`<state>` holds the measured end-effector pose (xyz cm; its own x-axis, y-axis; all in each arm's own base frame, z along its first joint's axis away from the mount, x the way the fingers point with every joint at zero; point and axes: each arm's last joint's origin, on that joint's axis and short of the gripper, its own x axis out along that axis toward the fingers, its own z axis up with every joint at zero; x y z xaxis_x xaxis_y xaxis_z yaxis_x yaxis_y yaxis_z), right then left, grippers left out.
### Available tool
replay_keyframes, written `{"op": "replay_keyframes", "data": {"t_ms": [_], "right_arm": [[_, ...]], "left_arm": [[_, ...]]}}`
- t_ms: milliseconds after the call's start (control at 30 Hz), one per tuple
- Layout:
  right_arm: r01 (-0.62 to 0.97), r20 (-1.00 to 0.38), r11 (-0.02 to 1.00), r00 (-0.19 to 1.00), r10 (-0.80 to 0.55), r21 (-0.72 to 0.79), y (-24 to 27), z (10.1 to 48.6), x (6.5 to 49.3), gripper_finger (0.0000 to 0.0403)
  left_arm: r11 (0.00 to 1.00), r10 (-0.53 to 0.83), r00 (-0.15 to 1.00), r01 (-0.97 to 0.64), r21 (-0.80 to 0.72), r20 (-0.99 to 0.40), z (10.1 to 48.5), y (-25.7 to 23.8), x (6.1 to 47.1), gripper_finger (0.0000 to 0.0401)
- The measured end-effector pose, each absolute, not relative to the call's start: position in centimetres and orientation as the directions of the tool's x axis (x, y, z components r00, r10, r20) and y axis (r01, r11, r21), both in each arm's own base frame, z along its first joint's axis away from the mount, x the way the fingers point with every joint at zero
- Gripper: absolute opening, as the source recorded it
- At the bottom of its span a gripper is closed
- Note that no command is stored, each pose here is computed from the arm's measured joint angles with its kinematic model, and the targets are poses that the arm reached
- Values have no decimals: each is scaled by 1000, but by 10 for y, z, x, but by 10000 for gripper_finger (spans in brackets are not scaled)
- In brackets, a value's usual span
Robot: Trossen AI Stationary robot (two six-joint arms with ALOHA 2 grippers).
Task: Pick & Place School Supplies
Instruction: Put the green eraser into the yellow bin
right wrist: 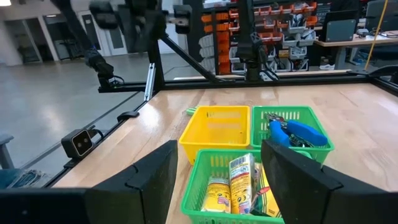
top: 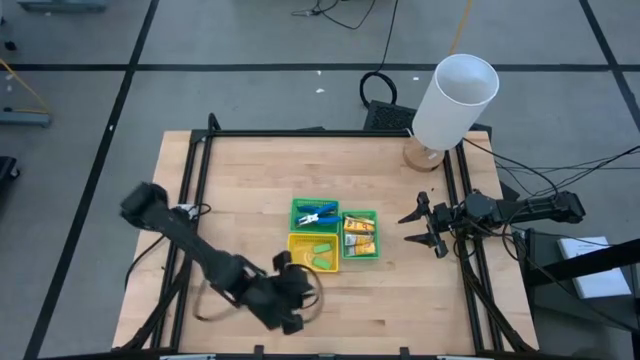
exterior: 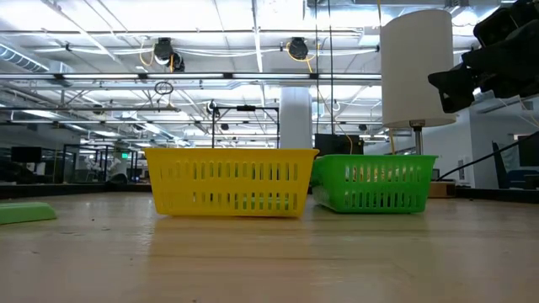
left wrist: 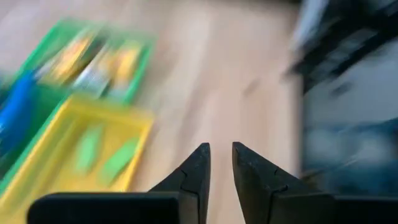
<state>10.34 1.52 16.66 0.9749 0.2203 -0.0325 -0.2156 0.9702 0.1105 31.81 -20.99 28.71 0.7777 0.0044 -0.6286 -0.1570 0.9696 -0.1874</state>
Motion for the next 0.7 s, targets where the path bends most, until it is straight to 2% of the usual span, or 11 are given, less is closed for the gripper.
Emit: {"op": "replay_keyframes", "data": {"t_ms": [167, 233, 300, 367, 500, 600, 700], "right_arm": [[-216, -31, 970, 975, 220, 110, 15, 167, 103, 226], [-215, -33, 970, 975, 220, 111, 15, 167, 103, 226], [-216, -32, 970, 975, 220, 110, 15, 167, 103, 226], [-216, -33, 970, 975, 220, 111, 15, 167, 103, 226], [-215, -33, 970, 975, 220, 111, 15, 167, 103, 226], [-215, -33, 970, 975, 220, 111, 15, 167, 103, 226], [-215, -33, 970, 975, 220, 111, 15, 167, 103, 226]], "left_arm": [[897, 212, 386, -442, 21, -898, 267, -214, 324, 86], [836, 261, 213, -537, 110, -941, 248, -215, 320, 106], [791, 285, 89, -584, 182, -954, 231, -215, 315, 133], [759, 309, 15, -606, 237, -951, 217, -217, 308, 163], [707, 335, -57, -644, 291, -940, 190, -216, 293, 216], [677, 308, -76, -683, 275, -948, 180, -212, 279, 236], [640, 264, -88, -729, 243, -960, 167, -205, 267, 240]]}}
